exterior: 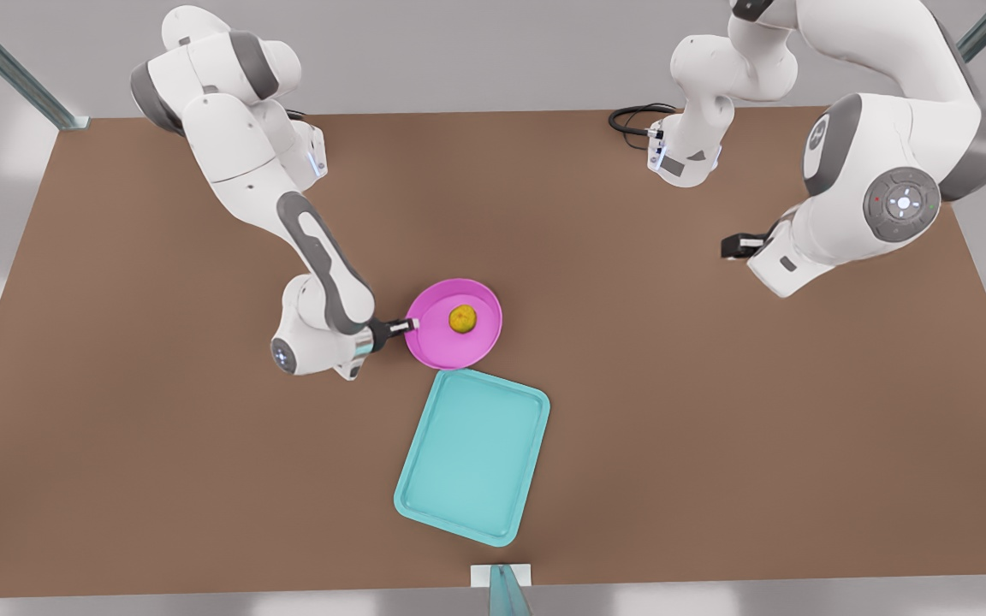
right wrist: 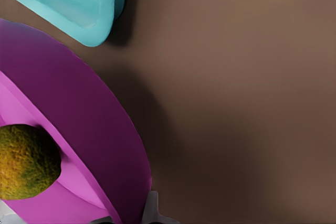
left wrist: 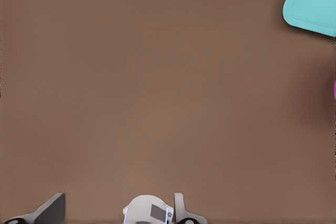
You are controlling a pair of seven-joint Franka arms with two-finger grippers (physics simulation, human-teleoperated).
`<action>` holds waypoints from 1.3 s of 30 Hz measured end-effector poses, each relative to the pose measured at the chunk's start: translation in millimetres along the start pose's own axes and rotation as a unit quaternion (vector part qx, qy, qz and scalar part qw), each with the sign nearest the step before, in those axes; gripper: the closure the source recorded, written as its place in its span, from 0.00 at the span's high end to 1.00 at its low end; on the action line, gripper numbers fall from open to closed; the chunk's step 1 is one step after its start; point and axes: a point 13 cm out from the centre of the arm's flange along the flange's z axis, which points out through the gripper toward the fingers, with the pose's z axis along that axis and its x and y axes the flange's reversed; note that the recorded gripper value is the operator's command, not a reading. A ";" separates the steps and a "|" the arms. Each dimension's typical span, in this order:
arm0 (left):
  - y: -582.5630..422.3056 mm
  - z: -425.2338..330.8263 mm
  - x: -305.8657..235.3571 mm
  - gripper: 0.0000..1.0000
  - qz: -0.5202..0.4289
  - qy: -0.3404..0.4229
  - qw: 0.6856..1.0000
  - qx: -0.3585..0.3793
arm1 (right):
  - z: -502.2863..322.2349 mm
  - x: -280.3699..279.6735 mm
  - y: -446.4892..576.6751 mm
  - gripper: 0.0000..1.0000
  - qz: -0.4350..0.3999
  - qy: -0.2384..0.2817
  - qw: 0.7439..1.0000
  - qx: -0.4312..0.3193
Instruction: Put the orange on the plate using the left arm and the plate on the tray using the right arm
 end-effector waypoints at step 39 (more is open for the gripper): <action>2.6 -14.6 10.7 1.00 -0.002 -0.005 1.000 0.001 | -42.5 -181.0 54.4 1.00 0.104 -0.132 0.985 -0.043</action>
